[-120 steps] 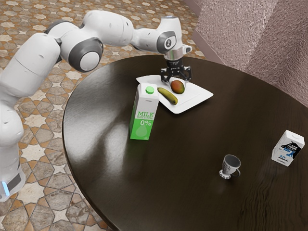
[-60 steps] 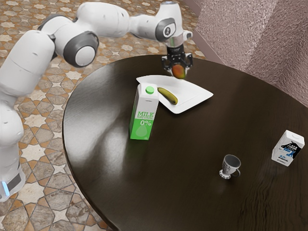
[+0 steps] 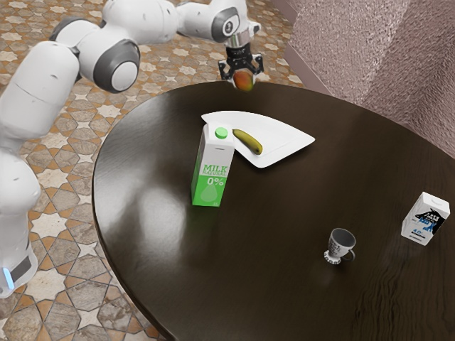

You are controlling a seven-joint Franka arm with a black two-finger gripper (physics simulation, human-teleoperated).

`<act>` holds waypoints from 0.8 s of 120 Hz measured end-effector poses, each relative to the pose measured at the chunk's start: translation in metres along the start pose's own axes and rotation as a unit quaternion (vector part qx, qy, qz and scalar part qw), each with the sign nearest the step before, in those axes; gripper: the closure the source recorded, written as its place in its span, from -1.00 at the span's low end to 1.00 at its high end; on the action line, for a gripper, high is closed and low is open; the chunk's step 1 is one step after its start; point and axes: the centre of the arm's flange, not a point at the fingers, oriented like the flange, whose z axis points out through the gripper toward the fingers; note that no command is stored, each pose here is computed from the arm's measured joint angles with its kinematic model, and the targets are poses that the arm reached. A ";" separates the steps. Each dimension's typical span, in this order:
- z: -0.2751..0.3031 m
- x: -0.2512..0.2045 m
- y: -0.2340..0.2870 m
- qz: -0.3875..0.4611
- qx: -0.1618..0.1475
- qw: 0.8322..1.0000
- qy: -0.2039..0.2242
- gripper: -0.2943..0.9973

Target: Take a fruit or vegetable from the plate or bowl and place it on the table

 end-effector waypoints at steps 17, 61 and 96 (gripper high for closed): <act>-0.005 0.022 -0.016 -0.012 0.001 1.000 0.010 -0.09; -0.007 0.030 -0.025 -0.011 -0.002 1.000 0.011 -0.46; -0.179 -0.197 0.031 -0.069 0.007 0.996 -0.064 -0.53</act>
